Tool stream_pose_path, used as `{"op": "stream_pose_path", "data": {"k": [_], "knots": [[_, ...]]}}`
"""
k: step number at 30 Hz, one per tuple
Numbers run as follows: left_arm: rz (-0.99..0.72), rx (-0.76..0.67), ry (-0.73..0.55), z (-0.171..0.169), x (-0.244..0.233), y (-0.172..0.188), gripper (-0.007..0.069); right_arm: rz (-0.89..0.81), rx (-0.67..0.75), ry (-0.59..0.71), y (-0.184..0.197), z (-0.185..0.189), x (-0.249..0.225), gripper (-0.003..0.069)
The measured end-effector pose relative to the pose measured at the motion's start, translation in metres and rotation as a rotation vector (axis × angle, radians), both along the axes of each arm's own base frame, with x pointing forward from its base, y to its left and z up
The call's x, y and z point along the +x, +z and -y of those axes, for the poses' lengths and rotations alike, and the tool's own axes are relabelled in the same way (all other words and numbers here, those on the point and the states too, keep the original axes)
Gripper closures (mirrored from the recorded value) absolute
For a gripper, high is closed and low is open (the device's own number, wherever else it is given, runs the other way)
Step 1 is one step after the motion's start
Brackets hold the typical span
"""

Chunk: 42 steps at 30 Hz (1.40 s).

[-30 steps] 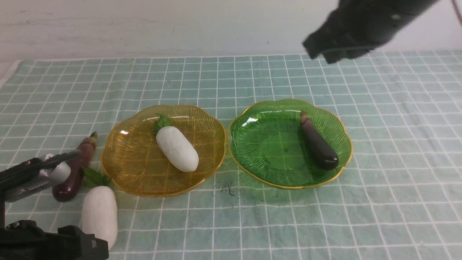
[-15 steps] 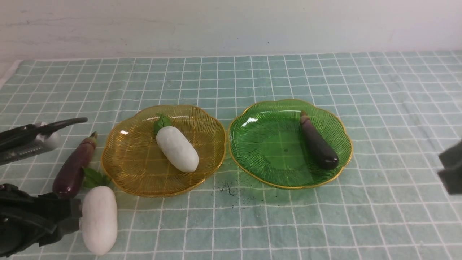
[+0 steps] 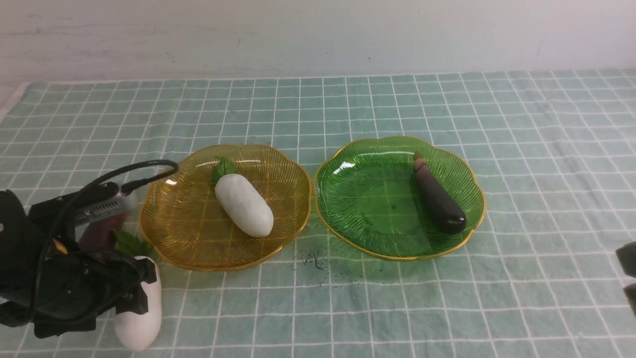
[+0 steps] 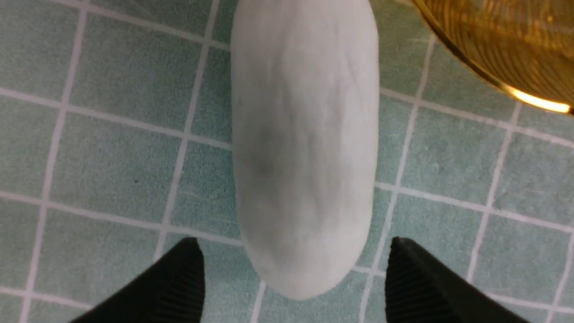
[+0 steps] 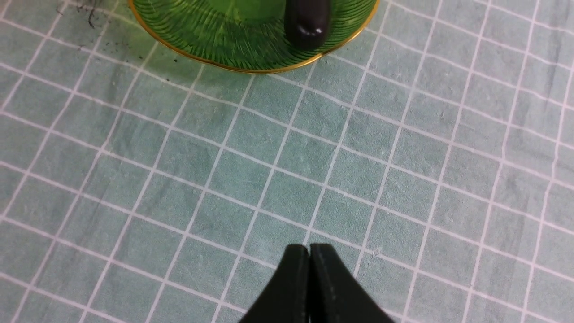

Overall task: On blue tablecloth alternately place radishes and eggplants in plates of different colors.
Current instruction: 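Pick up the white radish and place it in the left plate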

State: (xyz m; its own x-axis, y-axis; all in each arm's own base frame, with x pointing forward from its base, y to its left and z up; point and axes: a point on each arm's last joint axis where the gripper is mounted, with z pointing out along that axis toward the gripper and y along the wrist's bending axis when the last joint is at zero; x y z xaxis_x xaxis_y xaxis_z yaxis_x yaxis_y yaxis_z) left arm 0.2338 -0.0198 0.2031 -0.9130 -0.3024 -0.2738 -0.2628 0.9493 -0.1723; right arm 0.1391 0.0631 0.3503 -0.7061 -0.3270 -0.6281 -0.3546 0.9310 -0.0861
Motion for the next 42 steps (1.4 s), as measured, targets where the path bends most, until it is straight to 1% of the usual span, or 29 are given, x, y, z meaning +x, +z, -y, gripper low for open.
{"op": "stream_pose_path", "data": {"k": [1,4,12,18,20,23,27,31,33,34,35,37,39,42], "knots": [[-0.022,0.004,0.000,0.000,0.004,-0.008,0.0136,0.000,0.000,0.000,0.000,0.000,0.000,0.0674],[-0.026,0.005,0.003,0.000,0.009,-0.016,0.0136,0.000,0.000,0.000,0.000,0.000,0.000,0.0674],[0.002,0.008,0.008,0.000,0.017,-0.023,0.0136,0.000,-0.001,0.000,0.000,0.000,0.000,0.0674],[-0.039,0.011,0.009,0.000,0.022,-0.035,0.0137,0.000,0.000,0.000,0.000,0.000,0.000,0.0674],[-0.047,0.012,0.009,0.000,0.022,-0.038,0.0141,0.000,0.000,0.000,0.000,0.000,0.000,0.0674],[-0.064,0.017,0.003,0.000,0.022,-0.039,0.0178,0.000,0.000,0.000,0.000,0.000,0.000,0.0674],[-0.096,0.039,-0.020,-0.001,0.017,-0.036,0.0178,-0.001,-0.002,0.000,0.000,0.000,0.000,0.0674],[-0.131,0.078,-0.055,-0.004,0.005,-0.021,0.0178,-0.005,-0.004,-0.001,-0.001,0.000,0.000,0.0674],[-0.113,0.106,-0.071,-0.007,-0.001,0.008,0.0178,-0.006,-0.005,-0.002,-0.001,0.000,0.000,0.0674],[-0.107,0.107,-0.071,-0.007,-0.002,0.012,0.0178,-0.007,-0.005,-0.002,-0.001,0.000,0.000,0.0674],[-0.080,0.109,-0.070,-0.007,-0.003,0.027,0.0178,-0.007,-0.005,-0.002,-0.001,0.000,0.000,0.0674],[-0.002,0.097,-0.063,-0.006,0.001,0.054,0.0178,-0.005,-0.004,-0.001,-0.001,0.000,0.000,0.0674],[0.058,0.061,-0.050,-0.003,0.007,0.071,0.0178,0.001,-0.001,0.000,0.000,0.000,0.000,0.0674],[0.086,0.017,-0.041,0.002,0.017,0.077,0.0178,0.009,0.004,0.002,0.000,0.000,0.001,0.0674]]}}
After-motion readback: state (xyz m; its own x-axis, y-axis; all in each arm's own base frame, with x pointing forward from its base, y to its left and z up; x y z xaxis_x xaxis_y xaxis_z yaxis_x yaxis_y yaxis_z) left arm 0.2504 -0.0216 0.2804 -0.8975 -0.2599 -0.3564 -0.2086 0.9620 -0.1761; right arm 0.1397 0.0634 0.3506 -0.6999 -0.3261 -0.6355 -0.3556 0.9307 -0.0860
